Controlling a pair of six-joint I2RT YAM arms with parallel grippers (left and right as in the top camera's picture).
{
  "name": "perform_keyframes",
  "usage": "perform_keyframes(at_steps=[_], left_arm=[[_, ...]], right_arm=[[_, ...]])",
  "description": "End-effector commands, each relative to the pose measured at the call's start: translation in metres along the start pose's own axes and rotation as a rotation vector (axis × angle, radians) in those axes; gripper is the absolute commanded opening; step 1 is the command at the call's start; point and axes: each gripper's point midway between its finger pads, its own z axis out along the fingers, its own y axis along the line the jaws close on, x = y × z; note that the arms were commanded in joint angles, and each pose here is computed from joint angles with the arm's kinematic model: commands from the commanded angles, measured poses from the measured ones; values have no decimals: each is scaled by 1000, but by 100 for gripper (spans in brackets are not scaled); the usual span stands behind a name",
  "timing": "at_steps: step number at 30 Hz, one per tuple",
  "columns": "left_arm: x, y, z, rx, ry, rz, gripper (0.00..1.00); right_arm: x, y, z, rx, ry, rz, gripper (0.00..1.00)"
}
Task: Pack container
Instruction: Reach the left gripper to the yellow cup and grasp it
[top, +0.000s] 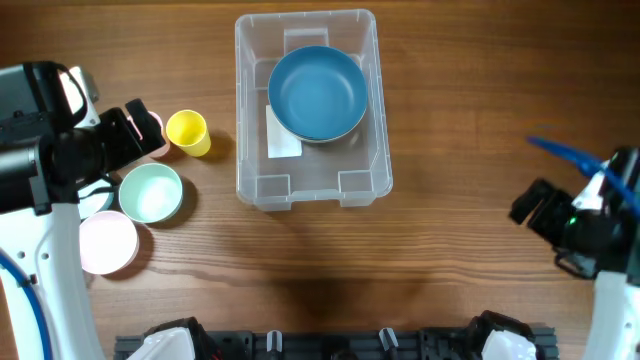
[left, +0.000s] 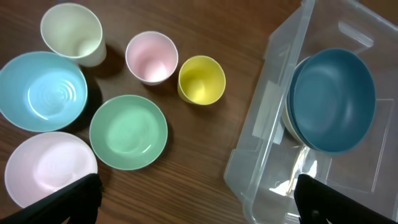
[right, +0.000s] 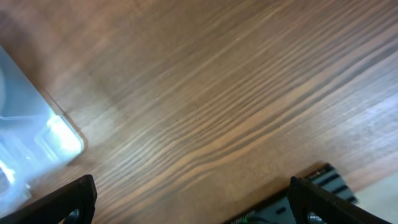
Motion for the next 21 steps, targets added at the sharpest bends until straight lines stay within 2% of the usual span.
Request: perform_keyframes(at_steps=[1,5,9,13,21], left_arm=[[-7,-6,-3,27,-26,4,100],[-14,-9,13,31,-7,-13,99],[-20,-31,68,45,75,42,99],[-20,-55,124,60,136,96,98],[-12,-67,197,53,210,124,94]], right_arm=[[8,4,16,-33,16,-14,100],[3,5,30,-18,64,-11,100],[1,4,48,6,144,-8,100],[0,4,51,9,156,-8,100],[-1,5,51,8,152,-12,100]])
